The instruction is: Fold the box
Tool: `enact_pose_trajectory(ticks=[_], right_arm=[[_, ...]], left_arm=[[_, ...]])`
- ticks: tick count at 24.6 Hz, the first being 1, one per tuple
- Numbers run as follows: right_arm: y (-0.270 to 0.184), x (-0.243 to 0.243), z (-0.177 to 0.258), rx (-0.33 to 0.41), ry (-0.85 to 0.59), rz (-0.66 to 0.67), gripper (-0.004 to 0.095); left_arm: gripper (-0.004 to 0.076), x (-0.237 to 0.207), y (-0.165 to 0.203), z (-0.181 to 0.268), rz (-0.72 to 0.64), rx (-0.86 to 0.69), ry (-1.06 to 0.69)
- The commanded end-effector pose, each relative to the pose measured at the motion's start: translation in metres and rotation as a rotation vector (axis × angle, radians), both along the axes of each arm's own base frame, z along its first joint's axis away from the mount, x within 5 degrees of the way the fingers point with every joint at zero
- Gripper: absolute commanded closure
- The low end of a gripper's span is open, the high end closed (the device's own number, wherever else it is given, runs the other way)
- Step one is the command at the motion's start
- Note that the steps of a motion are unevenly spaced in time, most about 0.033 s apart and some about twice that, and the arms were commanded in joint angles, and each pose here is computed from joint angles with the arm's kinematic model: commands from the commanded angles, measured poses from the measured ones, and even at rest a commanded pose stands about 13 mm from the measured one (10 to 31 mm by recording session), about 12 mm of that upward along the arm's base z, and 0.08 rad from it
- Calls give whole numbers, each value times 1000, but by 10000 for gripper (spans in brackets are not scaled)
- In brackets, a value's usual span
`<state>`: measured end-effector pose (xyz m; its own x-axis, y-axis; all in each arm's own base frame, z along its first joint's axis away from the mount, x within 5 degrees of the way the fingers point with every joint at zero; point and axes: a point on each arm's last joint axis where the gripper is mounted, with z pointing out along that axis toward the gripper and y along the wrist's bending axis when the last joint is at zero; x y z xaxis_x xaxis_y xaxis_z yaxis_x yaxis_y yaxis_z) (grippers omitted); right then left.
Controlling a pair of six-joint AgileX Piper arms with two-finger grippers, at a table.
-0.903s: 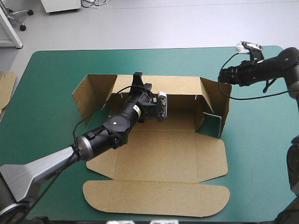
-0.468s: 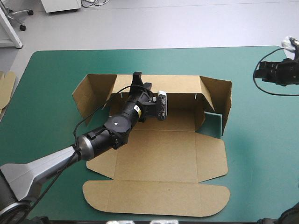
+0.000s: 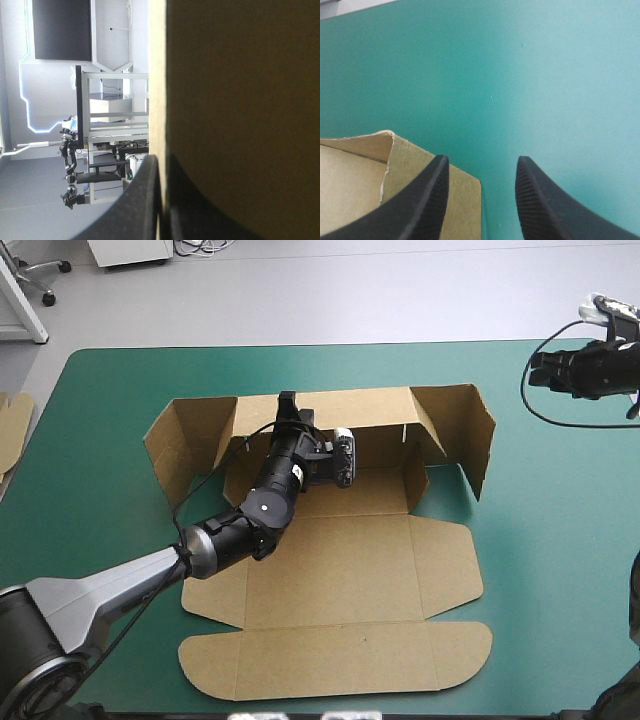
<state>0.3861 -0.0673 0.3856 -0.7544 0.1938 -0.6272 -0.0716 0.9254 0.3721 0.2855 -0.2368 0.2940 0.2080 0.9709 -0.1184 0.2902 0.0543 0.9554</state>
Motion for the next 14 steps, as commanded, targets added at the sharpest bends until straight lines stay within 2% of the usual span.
enact_pose_trajectory(ticks=[1,8,14], right_arm=[[4,7,29,44,-144,-26,509],[-1,47,9,144,-146,-8,509],[24,86,-25,152,-120,69,555]], left_arm=[[738,2,11,30,73,-53,-95],[738,6,12,31,49,-102,-70],[738,6,12,31,49,-104,-70]])
